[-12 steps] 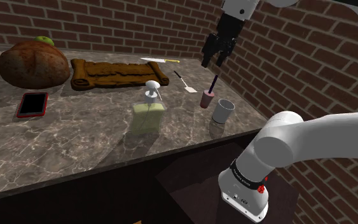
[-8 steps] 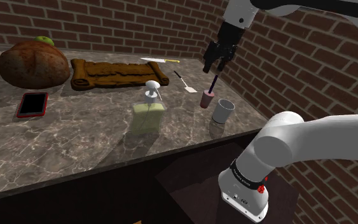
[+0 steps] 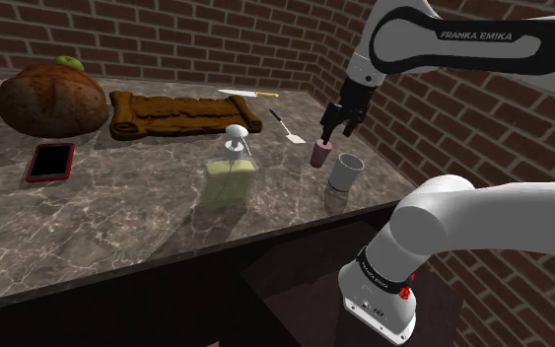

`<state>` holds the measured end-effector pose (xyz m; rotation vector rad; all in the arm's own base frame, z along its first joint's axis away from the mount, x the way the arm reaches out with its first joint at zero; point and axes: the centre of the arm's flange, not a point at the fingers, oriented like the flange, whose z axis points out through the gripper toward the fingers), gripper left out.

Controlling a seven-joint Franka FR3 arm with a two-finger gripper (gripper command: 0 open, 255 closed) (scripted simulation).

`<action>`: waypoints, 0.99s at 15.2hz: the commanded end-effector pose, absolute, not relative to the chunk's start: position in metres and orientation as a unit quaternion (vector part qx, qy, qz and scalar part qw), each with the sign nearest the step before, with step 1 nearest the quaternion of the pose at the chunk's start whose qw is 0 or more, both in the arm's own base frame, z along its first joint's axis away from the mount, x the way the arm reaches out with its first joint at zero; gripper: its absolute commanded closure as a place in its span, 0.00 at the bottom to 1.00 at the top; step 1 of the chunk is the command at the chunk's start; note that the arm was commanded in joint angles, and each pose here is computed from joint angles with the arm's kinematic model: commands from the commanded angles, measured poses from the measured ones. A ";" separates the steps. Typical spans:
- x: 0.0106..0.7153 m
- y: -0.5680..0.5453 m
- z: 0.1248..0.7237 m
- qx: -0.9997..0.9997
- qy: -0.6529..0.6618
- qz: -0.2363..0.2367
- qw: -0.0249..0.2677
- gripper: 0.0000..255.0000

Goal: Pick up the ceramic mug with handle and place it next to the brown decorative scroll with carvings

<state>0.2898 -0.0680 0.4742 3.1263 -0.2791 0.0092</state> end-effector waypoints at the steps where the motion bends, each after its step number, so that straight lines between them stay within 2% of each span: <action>1: 0.285 -0.079 0.456 0.995 -0.101 0.000 0.009 0.00; 8: 0.263 -0.127 0.388 0.989 -0.143 -0.010 0.034 0.00; 15: 0.262 -0.130 0.352 0.989 -0.143 -0.010 0.034 0.00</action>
